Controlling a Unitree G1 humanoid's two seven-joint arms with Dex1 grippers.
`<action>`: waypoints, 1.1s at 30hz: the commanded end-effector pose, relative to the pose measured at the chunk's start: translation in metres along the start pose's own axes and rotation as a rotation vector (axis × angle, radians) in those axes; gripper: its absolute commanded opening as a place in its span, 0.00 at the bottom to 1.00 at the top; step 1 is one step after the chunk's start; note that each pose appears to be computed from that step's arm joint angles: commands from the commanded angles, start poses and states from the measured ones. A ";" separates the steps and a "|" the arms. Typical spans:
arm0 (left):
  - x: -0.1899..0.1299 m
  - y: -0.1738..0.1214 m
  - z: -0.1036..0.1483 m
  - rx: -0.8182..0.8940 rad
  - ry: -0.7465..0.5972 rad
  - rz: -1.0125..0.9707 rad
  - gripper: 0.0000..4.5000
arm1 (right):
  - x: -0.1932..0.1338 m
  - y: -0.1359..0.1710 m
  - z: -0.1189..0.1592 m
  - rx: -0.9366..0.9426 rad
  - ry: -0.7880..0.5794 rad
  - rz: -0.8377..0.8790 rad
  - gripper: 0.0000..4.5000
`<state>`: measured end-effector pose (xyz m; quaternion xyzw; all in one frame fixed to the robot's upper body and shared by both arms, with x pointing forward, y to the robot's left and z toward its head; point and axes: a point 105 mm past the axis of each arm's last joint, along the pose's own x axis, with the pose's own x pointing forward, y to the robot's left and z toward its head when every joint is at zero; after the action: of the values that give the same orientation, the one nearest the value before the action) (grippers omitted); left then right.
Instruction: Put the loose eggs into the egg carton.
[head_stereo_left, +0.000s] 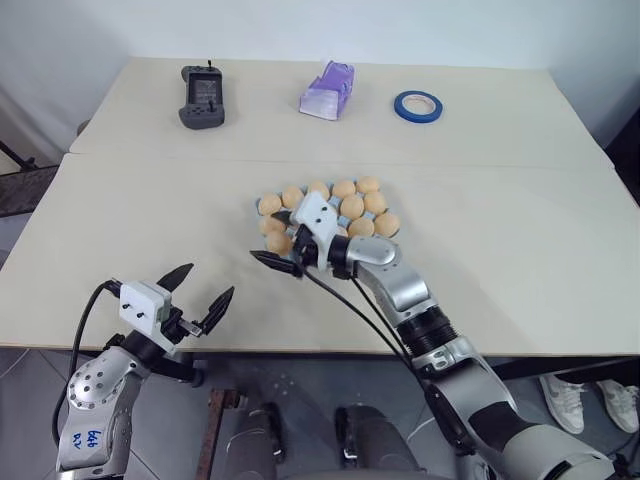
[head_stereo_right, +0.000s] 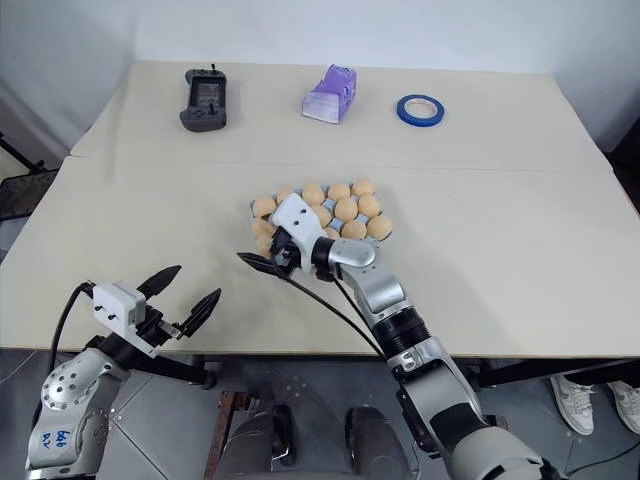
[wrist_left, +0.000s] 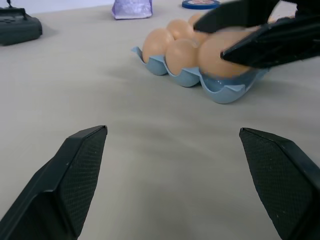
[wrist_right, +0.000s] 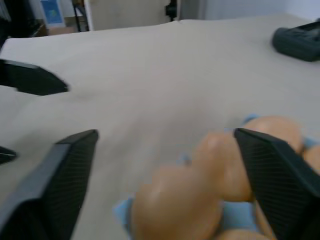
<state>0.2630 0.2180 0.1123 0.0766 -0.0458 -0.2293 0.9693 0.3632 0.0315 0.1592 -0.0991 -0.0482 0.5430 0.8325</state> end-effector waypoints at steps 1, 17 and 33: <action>-0.001 0.000 0.011 0.018 -0.037 0.000 1.00 | -0.013 0.002 0.023 -0.030 -0.074 0.028 1.00; 0.018 -0.009 0.015 0.072 0.003 -0.169 1.00 | -0.213 -0.018 -0.018 -0.106 -0.021 -0.266 1.00; 0.028 0.000 0.020 0.104 -0.008 -0.145 1.00 | -0.244 -0.021 -0.037 -0.136 0.018 -0.398 1.00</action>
<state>0.2858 0.2018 0.1253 0.1241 -0.0393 -0.3055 0.9433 0.2906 -0.1935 0.1244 -0.1340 -0.0778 0.3816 0.9113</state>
